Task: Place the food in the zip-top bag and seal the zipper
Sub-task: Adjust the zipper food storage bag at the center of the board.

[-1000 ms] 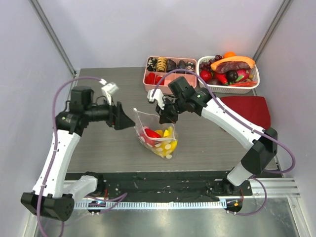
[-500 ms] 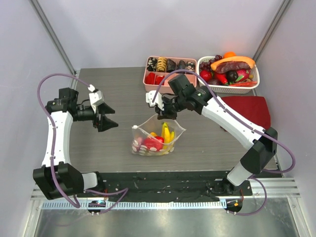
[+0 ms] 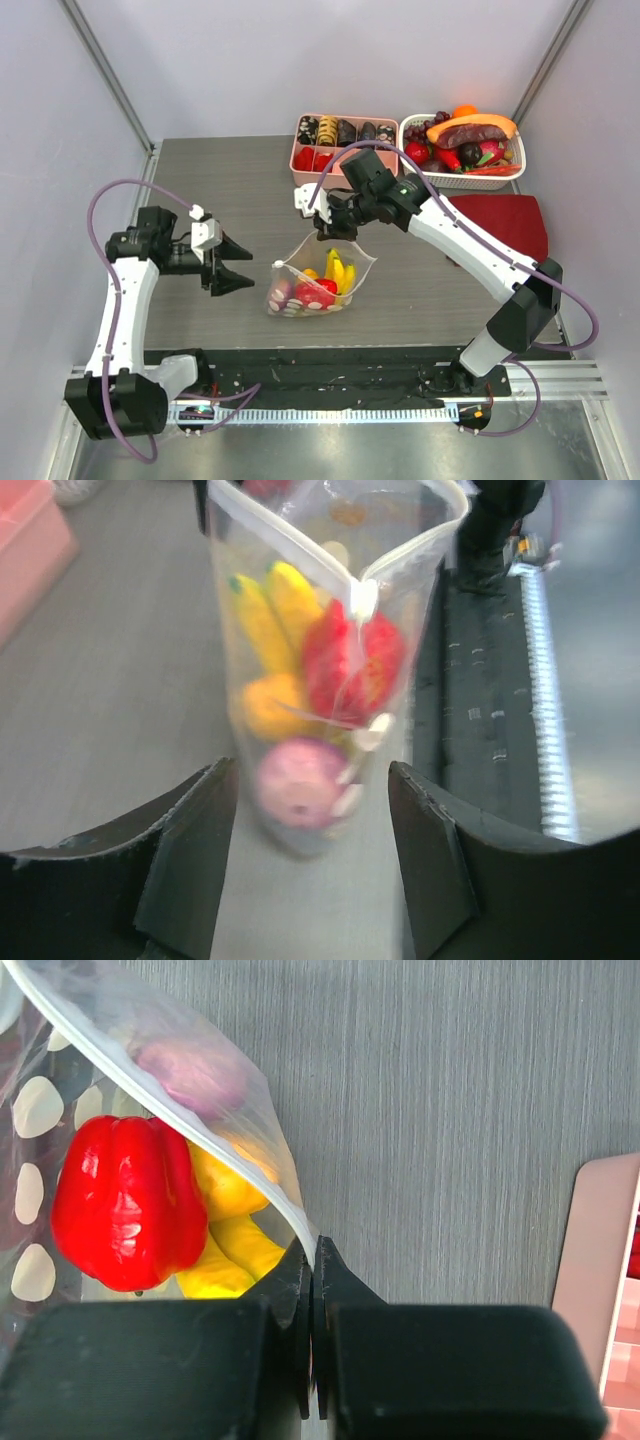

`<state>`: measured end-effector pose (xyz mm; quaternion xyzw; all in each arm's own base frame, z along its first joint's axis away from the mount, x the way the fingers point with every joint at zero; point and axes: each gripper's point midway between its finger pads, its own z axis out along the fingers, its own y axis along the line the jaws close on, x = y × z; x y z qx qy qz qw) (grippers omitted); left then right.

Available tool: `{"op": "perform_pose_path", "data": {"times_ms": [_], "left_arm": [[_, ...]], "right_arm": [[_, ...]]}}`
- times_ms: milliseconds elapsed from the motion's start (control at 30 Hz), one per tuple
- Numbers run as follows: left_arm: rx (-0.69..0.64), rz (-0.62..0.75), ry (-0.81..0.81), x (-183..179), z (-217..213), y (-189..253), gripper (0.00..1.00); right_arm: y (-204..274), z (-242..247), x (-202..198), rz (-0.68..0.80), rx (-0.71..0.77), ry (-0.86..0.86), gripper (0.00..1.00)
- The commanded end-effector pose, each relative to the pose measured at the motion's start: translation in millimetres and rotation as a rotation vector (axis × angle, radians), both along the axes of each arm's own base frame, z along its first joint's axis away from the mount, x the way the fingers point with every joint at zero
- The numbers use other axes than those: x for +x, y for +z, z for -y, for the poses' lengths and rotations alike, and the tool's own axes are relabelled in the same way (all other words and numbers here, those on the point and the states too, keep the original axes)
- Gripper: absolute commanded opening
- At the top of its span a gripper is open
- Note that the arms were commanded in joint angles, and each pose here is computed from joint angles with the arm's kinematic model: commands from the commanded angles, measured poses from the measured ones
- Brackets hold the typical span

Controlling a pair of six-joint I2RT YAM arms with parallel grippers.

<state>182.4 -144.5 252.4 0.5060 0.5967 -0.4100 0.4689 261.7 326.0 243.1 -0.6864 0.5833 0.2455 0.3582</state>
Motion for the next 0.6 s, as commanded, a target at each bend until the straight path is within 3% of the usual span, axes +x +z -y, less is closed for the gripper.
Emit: {"op": "perform_pose_path", "data": {"times_ms": [0,33,100,133,333,567], "left_arm": [[0.001,-0.298,0.116,-3.4,6.8,-16.3,0.61],[0.010,-0.363,0.222,13.6,4.8,-25.9,0.61],[0.005,-0.298,0.214,10.0,7.4,-20.1,0.63],[-0.013,-0.328,0.231,9.5,8.6,-20.7,0.64],[-0.060,-0.180,0.098,-14.6,24.5,-8.1,0.70],[-0.072,-0.113,0.108,0.8,34.7,-8.7,0.67]], "right_arm": [[13.7,-6.5,-1.4,0.035,0.043,0.017,0.01],[11.7,-6.2,-2.5,0.028,0.042,0.018,0.01],[10.4,-5.7,-3.8,0.026,0.039,0.017,0.01],[9.0,-5.7,-3.8,0.023,0.038,0.016,0.01],[6.9,-7.5,-3.1,0.014,0.037,0.012,0.01],[10.3,-9.4,-3.8,0.019,0.049,0.019,0.01]]}}
